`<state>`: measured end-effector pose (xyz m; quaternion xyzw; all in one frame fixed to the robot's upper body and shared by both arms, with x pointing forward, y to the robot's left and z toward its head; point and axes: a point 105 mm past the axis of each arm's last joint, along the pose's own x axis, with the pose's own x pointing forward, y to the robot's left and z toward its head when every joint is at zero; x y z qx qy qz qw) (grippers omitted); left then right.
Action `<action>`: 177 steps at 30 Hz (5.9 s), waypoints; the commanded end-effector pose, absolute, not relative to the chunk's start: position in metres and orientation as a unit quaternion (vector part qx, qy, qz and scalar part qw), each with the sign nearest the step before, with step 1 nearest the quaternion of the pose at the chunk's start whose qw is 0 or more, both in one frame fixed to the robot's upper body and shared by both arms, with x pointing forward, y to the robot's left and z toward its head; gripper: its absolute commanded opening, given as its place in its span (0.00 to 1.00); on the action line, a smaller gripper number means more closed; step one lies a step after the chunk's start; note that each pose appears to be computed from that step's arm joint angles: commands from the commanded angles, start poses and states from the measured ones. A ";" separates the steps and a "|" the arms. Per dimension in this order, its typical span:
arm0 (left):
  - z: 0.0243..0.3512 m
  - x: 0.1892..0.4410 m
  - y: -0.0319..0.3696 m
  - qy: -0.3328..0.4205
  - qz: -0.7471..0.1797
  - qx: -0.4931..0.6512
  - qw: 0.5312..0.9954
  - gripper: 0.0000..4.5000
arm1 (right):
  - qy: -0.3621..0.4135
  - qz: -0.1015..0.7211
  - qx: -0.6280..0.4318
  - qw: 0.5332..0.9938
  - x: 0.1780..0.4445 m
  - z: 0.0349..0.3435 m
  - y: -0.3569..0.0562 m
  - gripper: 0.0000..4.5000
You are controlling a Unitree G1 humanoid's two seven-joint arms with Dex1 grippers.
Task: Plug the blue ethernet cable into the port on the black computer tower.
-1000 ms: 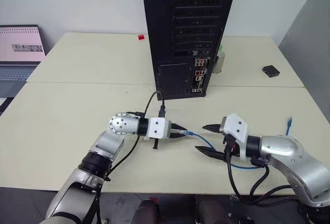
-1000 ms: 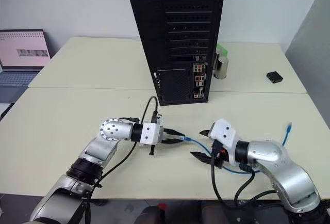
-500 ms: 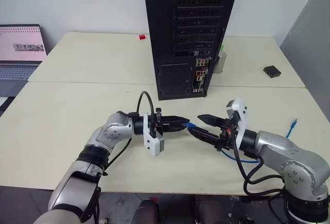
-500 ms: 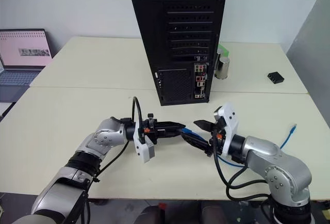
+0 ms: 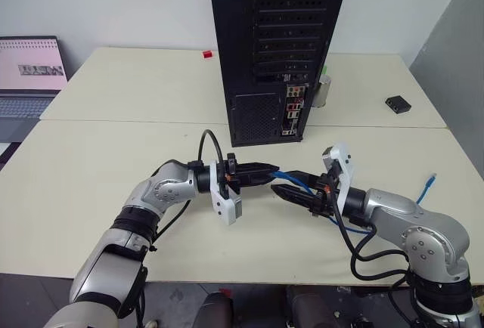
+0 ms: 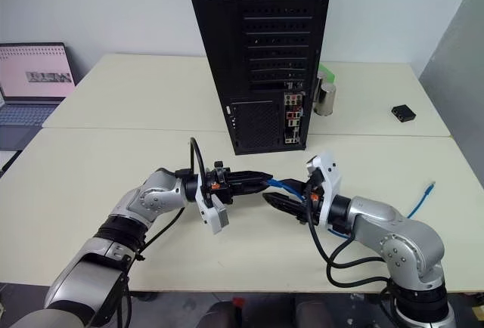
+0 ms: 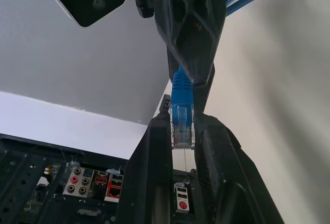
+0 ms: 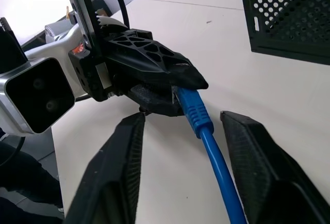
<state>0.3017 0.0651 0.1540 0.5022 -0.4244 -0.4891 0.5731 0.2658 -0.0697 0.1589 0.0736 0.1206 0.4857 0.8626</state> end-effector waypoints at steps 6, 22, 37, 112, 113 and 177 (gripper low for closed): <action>0.159 0.299 0.067 -0.440 -0.483 0.508 0.561 0.07 | 0.098 0.507 0.098 0.851 0.261 0.173 -0.064 0.11; 0.159 0.301 0.072 -0.429 -0.488 0.486 0.585 0.37 | 0.125 0.522 0.100 0.838 0.256 0.169 -0.064 0.00; 0.161 0.336 0.111 -0.143 -0.435 0.217 0.862 1.00 | 0.030 0.376 0.008 0.926 0.286 0.185 -0.078 0.00; 0.195 0.341 0.092 -0.081 -0.348 0.135 0.924 1.00 | -0.082 0.095 0.027 0.992 0.376 0.214 -0.042 0.00; 0.195 0.341 0.093 -0.081 -0.347 0.136 0.924 1.00 | -0.081 0.096 0.025 0.992 0.376 0.213 -0.041 0.00; 0.191 0.347 0.104 -0.085 -0.325 0.154 0.929 1.00 | -0.074 0.125 0.051 0.988 0.380 0.227 -0.011 0.00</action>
